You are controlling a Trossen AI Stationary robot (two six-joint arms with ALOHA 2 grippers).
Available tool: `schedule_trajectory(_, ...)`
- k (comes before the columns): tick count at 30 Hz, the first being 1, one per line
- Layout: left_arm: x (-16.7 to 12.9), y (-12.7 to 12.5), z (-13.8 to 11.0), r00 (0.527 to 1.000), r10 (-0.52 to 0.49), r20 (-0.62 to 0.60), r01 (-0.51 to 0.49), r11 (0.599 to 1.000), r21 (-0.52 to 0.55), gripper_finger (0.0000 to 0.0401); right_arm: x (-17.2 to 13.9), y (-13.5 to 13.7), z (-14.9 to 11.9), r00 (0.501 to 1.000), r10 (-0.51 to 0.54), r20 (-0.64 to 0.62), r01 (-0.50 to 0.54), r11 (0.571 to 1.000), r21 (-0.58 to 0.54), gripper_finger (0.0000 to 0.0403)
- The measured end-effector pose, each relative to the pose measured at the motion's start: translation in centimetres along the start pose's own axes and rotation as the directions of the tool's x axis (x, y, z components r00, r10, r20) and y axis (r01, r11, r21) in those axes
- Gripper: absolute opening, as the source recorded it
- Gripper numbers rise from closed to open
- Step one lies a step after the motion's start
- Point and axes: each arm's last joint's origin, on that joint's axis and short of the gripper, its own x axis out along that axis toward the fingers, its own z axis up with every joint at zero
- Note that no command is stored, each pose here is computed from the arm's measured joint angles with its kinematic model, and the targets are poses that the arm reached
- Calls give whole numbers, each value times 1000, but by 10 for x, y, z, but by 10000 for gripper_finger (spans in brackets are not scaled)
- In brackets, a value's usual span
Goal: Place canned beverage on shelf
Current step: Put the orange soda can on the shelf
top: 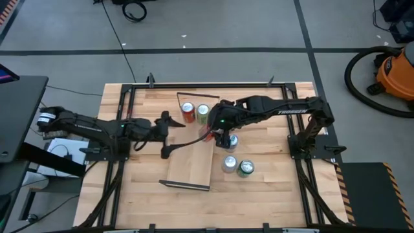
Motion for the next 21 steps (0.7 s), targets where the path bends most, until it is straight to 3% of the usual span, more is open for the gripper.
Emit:
schedule_trajectory(7, 33, 1, 17, 998, 43, -43, -43, 999, 5, 389, 7, 5, 4, 1000, -2, 29, 3, 999, -33, 321)
schedule_trajectory(21, 79, -6, 23, 987, 47, -153, -46, 999, 12, 378, 6, 10, 7, 998, -14, 64, 17, 998, -55, 321)
